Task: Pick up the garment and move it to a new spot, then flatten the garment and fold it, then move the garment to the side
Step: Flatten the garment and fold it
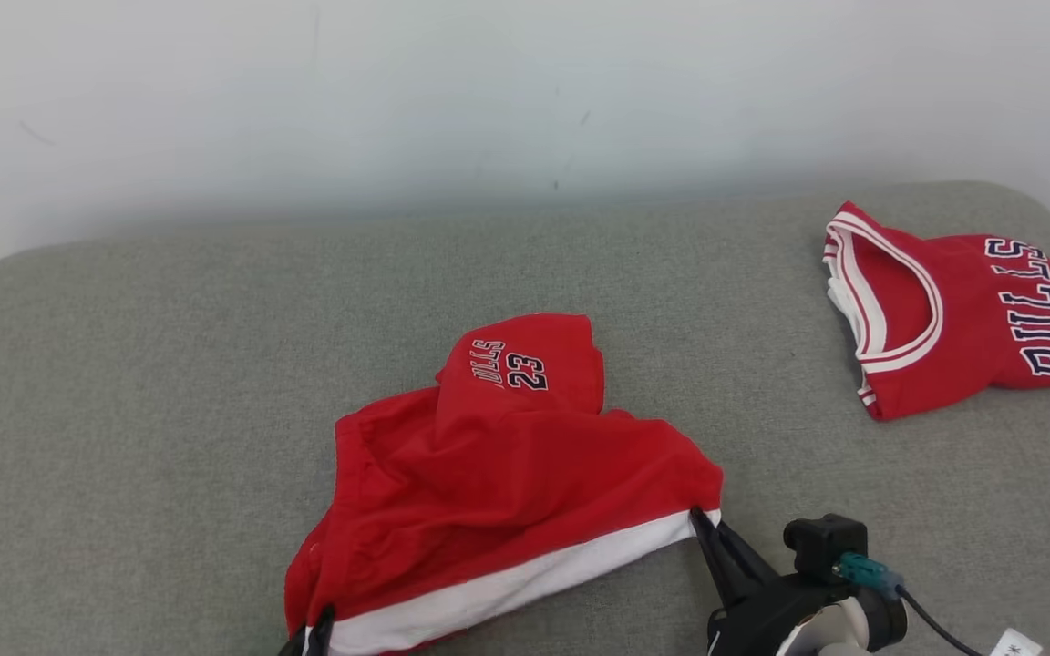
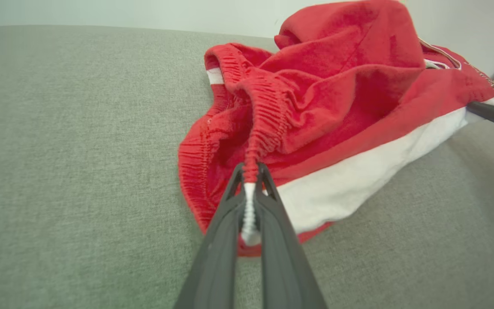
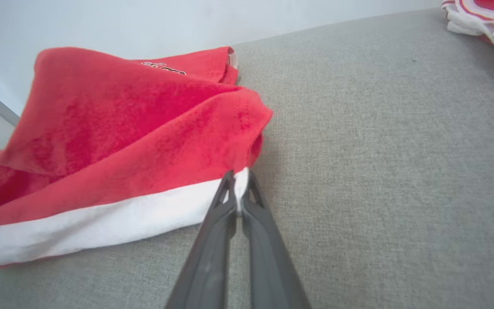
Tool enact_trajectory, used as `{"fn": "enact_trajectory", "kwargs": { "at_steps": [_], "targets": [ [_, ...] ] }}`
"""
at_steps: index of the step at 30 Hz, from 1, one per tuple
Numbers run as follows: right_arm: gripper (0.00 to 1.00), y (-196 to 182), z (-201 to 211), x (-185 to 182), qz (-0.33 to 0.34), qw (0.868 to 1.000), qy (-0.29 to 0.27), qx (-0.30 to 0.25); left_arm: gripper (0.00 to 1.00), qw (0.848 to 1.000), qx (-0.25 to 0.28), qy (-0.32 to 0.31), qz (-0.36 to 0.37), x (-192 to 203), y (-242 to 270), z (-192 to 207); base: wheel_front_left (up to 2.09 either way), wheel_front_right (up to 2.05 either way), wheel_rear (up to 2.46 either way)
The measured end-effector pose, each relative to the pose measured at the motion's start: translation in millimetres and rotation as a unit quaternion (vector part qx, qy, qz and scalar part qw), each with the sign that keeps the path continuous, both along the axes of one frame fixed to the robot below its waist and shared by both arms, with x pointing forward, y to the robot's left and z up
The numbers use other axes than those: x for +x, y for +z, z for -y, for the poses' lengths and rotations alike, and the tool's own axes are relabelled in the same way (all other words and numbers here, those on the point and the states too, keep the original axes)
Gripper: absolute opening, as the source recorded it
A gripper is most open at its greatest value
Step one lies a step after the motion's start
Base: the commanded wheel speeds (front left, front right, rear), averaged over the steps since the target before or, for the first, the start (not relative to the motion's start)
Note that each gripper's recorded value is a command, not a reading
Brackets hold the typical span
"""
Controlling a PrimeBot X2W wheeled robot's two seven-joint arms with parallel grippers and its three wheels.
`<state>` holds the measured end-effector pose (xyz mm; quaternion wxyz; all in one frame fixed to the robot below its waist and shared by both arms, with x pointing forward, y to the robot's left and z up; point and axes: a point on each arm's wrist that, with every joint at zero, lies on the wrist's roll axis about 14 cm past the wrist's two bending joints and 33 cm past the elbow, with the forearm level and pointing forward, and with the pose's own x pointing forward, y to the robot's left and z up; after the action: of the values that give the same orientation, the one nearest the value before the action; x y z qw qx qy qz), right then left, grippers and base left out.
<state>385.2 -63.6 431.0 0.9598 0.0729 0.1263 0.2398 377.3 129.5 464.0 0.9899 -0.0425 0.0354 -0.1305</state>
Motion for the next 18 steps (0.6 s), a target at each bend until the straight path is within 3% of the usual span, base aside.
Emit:
{"fn": "enact_trajectory", "kwargs": {
  "at_steps": [9, 18],
  "targets": [
    [0.0, 52, -4, -1, 0.053, 0.997, 0.019, 0.052, 0.0, 0.998, 0.006, -0.005, 0.068, 8, 43, -5, 0.0, 0.0, 0.0],
    [0.0, 105, -12, 22, 0.099, 0.992, 0.052, 0.062, 0.0, 0.988, 0.042, -0.029, 0.149, 52, 115, -8, 0.0, 0.0, 0.0]
  ]
}}
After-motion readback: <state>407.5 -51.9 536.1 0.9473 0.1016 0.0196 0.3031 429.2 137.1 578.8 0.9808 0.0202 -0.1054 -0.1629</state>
